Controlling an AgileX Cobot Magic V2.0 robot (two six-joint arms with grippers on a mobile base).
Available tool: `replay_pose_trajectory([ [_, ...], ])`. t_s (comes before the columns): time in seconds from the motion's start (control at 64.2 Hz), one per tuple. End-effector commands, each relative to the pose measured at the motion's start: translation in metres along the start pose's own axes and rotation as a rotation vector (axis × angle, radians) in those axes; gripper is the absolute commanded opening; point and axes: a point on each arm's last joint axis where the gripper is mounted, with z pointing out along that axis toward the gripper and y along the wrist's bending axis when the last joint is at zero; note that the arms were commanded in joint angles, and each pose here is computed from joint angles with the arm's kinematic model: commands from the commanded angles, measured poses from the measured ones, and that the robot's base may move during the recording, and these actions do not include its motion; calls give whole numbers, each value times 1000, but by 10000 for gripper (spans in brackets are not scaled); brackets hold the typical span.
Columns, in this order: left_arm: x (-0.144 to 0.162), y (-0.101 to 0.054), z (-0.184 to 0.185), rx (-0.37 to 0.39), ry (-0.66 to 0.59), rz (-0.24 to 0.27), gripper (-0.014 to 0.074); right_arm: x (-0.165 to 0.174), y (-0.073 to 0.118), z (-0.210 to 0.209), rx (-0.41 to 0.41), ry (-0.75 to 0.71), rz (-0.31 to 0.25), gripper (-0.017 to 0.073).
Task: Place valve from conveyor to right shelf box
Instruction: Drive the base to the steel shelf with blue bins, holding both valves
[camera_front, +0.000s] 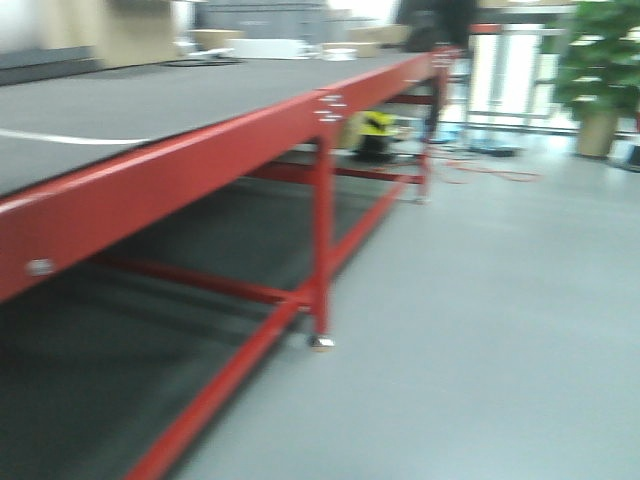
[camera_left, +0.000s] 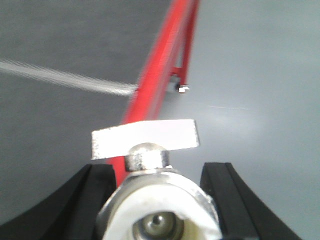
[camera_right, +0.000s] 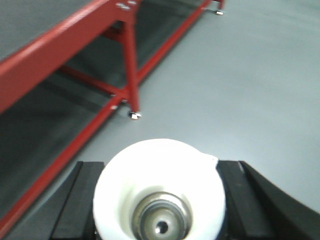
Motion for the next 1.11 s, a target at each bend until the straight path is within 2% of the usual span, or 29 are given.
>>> replay_pose_trajectory([
  [0.0, -9, -2, -11, 4, -73, -8, -111, -13, 0, -13, 7, -104, -10, -153],
  [1.09, -9, -2, -11, 4, -73, -8, -111, -13, 0, -13, 7, -104, -10, -153],
])
